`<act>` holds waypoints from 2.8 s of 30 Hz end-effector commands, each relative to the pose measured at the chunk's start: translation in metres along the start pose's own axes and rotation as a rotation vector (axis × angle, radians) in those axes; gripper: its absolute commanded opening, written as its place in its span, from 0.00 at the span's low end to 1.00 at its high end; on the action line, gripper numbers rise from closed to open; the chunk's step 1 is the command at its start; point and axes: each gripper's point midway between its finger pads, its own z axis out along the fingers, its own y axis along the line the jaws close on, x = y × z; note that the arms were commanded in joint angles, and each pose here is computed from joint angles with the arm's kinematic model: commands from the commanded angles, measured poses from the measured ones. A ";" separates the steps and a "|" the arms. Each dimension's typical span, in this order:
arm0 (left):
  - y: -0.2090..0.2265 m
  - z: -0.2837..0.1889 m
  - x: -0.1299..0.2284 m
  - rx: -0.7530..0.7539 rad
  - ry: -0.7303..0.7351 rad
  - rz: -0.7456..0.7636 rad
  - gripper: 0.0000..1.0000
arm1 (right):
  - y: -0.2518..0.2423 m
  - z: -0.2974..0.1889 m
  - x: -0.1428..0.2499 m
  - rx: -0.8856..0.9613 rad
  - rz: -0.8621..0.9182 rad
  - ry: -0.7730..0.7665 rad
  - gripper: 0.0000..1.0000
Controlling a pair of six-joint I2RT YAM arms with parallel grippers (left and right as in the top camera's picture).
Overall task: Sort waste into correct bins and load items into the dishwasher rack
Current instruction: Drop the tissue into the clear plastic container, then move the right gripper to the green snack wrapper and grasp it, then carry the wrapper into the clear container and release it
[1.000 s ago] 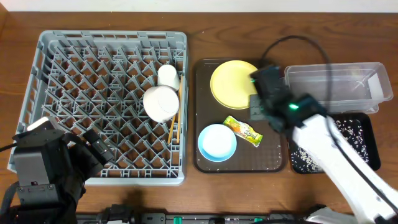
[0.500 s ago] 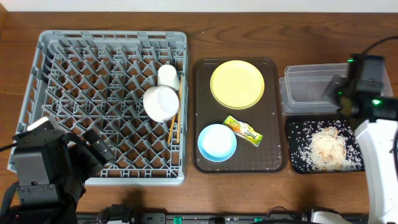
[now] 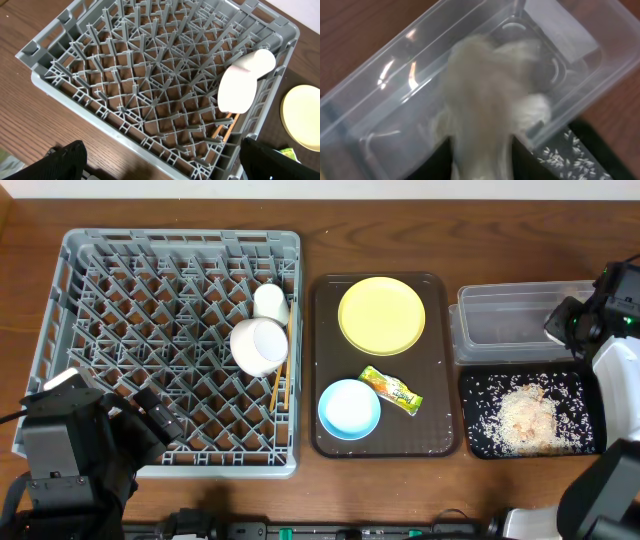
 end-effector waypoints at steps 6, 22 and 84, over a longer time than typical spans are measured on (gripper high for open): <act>0.003 -0.001 -0.002 -0.017 -0.011 -0.006 0.98 | 0.009 -0.005 -0.008 -0.054 -0.041 -0.021 0.86; 0.003 -0.001 -0.002 -0.017 -0.011 -0.006 0.98 | 0.147 -0.093 0.128 -0.546 -0.534 0.296 0.70; 0.003 -0.001 -0.002 -0.017 -0.011 -0.006 0.98 | 0.165 -0.068 0.255 -0.251 -0.966 0.526 0.01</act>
